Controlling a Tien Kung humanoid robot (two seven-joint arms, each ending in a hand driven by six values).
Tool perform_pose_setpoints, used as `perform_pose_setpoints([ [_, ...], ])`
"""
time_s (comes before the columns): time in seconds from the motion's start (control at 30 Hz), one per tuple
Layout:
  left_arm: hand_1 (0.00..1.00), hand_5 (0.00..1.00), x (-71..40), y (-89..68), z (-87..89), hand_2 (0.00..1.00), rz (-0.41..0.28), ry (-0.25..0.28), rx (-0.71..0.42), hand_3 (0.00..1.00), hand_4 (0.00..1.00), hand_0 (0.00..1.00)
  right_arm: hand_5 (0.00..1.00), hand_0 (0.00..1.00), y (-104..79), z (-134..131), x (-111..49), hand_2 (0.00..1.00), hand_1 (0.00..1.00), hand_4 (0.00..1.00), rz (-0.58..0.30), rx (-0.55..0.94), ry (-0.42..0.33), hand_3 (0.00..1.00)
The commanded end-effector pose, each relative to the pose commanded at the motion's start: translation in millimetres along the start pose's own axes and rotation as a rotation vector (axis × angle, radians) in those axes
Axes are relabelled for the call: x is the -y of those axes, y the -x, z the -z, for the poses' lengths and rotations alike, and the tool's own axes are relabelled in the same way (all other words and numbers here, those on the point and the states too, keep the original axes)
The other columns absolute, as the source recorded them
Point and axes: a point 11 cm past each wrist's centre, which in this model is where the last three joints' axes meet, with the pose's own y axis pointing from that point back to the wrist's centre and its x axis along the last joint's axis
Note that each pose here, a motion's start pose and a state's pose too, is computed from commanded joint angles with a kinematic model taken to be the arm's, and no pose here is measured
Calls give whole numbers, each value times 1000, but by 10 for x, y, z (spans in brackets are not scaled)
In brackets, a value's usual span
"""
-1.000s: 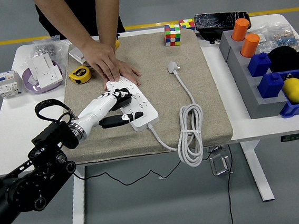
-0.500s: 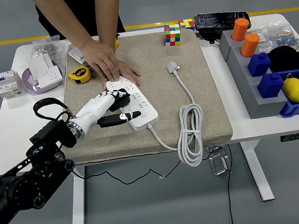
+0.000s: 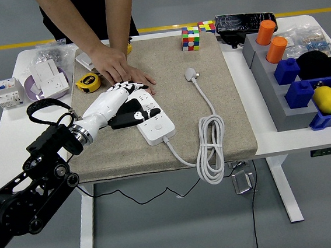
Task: Pick up the plug,place it near the board,insert it into the board,press the button
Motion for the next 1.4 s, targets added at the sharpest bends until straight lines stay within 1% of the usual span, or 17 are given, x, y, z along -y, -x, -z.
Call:
perform_pose_setpoints([
  [0.03, 657, 616, -15, -31, -38, 600, -3, 5, 12, 840, 930, 628, 998, 946, -2, -6, 1, 780, 843, 998, 0, -1, 1, 794],
  [0.2, 657, 616, -80, -106, -189, 600, 14, 18, 108, 840, 930, 628, 998, 946, -8, -25, 3, 780, 843, 998, -2, -2, 5, 794],
  [0.23, 361, 291, -89, -101, -204, 403, 22, 17, 124, 780, 738, 336, 998, 944, -6, -25, 3, 780, 843, 998, -1, -1, 5, 794],
  [0.3, 361, 291, -101, -87, -220, 403, 34, 16, 148, 780, 738, 336, 998, 944, -2, -23, 2, 780, 843, 998, -1, -1, 4, 794],
  [0.4, 361, 291, -109, -32, -215, 403, 78, 7, 180, 780, 738, 336, 998, 944, 0, -22, 1, 780, 843, 998, 0, -2, 4, 794],
  [0.43, 141, 223, -110, -4, -208, 232, 97, 2, 188, 704, 580, 214, 998, 943, -2, -22, 1, 780, 843, 998, 0, -2, 4, 794],
  [0.53, 141, 223, -108, 61, -187, 232, 140, -15, 197, 704, 580, 214, 998, 943, -9, -29, 3, 780, 843, 998, -2, -3, 5, 794],
  [0.6, 141, 223, -100, 138, -162, 232, 188, -29, 204, 704, 580, 214, 998, 943, -11, -33, 4, 780, 843, 998, -2, -4, 6, 794],
  [0.63, 68, 69, -98, 162, -156, 163, 201, -33, 207, 780, 507, 182, 998, 943, -12, -34, 4, 780, 843, 998, -2, -4, 6, 794],
  [0.8, 68, 69, -71, 346, -100, 163, 307, -65, 221, 780, 507, 182, 998, 943, -9, -26, 3, 780, 843, 998, -2, -5, 4, 794],
  [0.83, 63, 27, -59, 378, -95, 156, 321, -67, 224, 827, 525, 155, 998, 944, -9, -23, 3, 780, 843, 998, -2, -5, 4, 795],
  [0.87, 63, 27, -48, 403, -92, 156, 331, -67, 228, 827, 525, 155, 998, 944, -8, -21, 3, 780, 843, 998, -2, -5, 4, 795],
  [0.97, 63, 27, -4, 461, -84, 156, 342, -67, 235, 827, 525, 155, 998, 944, -3, -4, 0, 780, 843, 998, -1, -4, 1, 795],
  [1.0, 63, 27, 7, 470, -81, 156, 342, -67, 235, 827, 525, 155, 998, 944, -3, 0, 0, 780, 843, 998, -1, -3, 0, 795],
  [1.03, 62, 2, 22, 477, -79, 152, 340, -67, 233, 867, 536, 148, 998, 942, -3, 6, -1, 780, 842, 998, -1, -3, -1, 795],
  [1.17, 62, 2, 71, 480, -69, 152, 333, -72, 228, 867, 536, 148, 998, 942, -3, 1, 0, 780, 842, 998, -1, -3, 0, 795],
  [1.4, 58, 2, 103, 530, 7, 151, 345, -88, 238, 867, 530, 147, 998, 942, -1, 7, -1, 781, 842, 998, -1, -2, -1, 795],
])
